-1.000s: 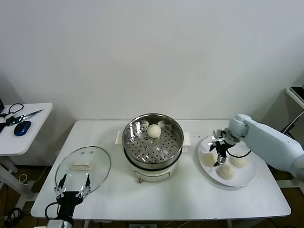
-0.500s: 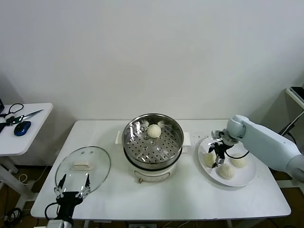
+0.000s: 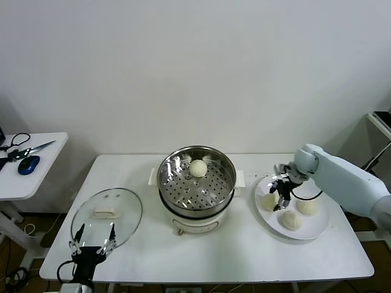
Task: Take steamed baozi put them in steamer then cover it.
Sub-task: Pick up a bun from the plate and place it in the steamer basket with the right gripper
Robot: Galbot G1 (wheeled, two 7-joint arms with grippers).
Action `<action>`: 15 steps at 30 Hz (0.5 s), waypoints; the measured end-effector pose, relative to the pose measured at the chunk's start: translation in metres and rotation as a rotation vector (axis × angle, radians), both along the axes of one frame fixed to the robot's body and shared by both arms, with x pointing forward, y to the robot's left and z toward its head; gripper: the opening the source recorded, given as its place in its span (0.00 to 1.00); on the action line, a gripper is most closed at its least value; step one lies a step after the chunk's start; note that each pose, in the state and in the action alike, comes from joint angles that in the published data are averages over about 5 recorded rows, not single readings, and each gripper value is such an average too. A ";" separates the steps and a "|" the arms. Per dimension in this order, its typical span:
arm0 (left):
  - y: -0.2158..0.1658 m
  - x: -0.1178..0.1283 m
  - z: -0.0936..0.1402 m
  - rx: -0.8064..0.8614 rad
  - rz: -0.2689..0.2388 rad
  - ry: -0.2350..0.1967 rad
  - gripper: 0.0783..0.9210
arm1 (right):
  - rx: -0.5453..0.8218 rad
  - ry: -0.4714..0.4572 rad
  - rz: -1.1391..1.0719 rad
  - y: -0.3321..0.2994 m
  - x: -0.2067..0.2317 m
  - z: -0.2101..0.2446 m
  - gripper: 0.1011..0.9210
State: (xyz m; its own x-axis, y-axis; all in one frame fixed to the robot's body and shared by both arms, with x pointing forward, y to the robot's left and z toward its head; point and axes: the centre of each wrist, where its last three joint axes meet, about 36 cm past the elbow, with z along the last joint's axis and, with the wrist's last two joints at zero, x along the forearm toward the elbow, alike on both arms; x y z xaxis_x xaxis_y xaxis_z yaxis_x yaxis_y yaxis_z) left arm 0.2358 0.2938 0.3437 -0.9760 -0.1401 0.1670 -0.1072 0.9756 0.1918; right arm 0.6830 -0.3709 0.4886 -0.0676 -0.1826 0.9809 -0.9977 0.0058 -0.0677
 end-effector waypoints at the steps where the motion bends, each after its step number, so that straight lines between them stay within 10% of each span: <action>1: 0.000 0.000 0.000 -0.001 0.000 -0.001 0.88 | 0.002 -0.009 0.003 0.002 0.003 0.009 0.72; 15: -0.008 0.000 0.009 -0.018 -0.031 -0.011 0.88 | 0.067 -0.151 0.076 0.076 0.038 0.182 0.72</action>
